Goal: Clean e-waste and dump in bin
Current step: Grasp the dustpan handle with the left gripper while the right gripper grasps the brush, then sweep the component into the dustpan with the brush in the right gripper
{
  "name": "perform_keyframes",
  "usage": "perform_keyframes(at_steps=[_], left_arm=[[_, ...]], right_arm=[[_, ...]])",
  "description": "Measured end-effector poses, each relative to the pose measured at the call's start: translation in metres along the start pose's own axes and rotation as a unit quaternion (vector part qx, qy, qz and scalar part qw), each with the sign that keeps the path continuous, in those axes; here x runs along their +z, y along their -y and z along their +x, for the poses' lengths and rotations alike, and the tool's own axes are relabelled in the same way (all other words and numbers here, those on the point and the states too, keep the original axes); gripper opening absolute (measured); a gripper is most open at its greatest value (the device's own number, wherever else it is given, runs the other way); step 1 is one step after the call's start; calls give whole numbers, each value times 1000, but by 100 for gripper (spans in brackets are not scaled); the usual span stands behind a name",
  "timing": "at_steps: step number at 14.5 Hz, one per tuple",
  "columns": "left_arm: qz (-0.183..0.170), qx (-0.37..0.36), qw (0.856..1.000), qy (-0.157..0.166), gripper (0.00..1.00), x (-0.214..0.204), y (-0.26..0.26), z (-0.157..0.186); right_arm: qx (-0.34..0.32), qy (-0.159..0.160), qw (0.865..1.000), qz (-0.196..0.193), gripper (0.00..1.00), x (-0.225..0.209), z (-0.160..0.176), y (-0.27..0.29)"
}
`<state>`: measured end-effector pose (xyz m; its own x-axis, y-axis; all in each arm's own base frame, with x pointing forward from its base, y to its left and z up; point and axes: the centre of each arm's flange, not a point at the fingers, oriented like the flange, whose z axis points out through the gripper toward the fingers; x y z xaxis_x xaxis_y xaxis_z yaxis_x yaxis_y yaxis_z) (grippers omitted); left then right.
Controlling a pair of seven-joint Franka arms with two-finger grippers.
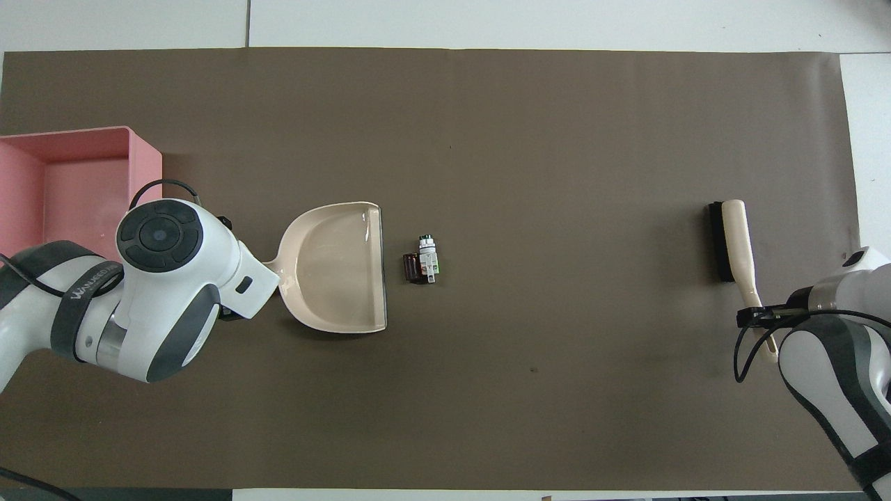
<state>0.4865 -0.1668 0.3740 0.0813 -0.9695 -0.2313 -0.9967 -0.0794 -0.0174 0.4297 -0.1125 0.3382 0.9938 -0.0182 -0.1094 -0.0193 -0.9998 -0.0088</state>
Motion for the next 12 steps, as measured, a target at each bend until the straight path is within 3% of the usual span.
perform_keyframes(at_steps=[2, 6, 9, 12], left_arm=[[2, 10, 1000, 1, 94, 9, 0, 9], [8, 10, 1000, 5, 93, 23, -1, 22], [8, 8, 1000, 10, 89, 30, -3, 31], [11, 9, 1000, 11, 57, 30, -3, 32]], right_arm=[[1, 0, 1000, 0, 26, 0, 0, 1], [-3, -2, 1000, -2, 26, -7, 5, 9], [6, -2, 1000, 3, 26, -37, 21, 37], [18, 15, 1000, -6, 26, -73, 33, 113]])
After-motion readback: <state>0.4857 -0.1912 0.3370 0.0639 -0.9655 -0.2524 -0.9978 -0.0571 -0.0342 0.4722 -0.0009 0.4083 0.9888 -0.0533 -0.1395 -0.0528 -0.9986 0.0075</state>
